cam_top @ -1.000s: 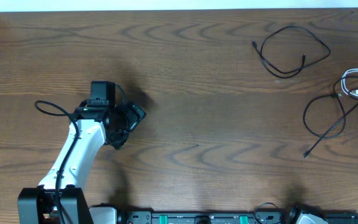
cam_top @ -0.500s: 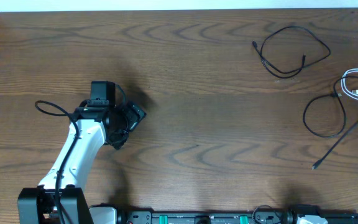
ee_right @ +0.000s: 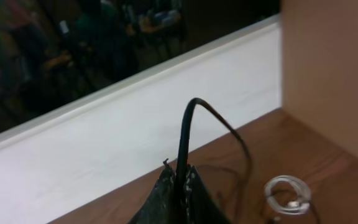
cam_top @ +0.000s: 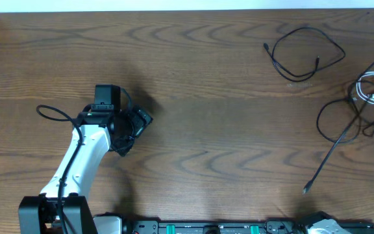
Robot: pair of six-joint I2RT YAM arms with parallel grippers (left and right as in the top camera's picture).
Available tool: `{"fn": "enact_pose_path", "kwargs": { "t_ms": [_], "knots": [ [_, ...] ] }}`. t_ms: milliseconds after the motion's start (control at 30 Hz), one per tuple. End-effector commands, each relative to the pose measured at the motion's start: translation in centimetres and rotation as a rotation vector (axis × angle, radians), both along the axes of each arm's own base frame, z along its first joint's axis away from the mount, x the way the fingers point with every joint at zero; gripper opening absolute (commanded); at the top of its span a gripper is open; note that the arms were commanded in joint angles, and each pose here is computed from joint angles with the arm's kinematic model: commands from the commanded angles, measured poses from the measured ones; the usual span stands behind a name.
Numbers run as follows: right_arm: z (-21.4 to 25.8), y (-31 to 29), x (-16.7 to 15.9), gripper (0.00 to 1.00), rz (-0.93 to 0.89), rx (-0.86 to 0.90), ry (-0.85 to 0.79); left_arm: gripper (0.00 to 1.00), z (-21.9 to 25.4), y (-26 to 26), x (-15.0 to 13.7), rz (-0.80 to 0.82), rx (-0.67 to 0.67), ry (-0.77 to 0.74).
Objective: Untangle cables
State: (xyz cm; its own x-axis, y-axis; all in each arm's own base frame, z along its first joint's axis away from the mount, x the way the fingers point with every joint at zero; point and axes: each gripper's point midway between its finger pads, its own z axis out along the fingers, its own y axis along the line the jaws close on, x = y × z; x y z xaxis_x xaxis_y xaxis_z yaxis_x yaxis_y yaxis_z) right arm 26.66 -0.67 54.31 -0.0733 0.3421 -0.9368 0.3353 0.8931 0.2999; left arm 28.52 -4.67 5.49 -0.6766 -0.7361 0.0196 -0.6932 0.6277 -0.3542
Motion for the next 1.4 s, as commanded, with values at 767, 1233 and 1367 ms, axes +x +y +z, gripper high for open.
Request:
{"fn": "enact_pose_path", "kwargs": {
  "t_ms": [767, 1233, 1367],
  "knots": [
    [-28.6, 6.5, 6.5, 0.01, -0.148, -0.068, 0.98, 0.93, 0.4, 0.3, 0.2, 0.001, 0.015, -0.015],
    [-34.5, -7.0, 8.2, 0.01, -0.296, 0.316, 1.071, 0.93, 0.4, 0.3, 0.2, 0.001, 0.015, -0.015],
    [-37.8, -11.1, 5.3, 0.01, -0.415, 0.381, 1.148, 0.93, 0.4, 0.3, 0.2, 0.001, 0.015, -0.015]
  ]
}}
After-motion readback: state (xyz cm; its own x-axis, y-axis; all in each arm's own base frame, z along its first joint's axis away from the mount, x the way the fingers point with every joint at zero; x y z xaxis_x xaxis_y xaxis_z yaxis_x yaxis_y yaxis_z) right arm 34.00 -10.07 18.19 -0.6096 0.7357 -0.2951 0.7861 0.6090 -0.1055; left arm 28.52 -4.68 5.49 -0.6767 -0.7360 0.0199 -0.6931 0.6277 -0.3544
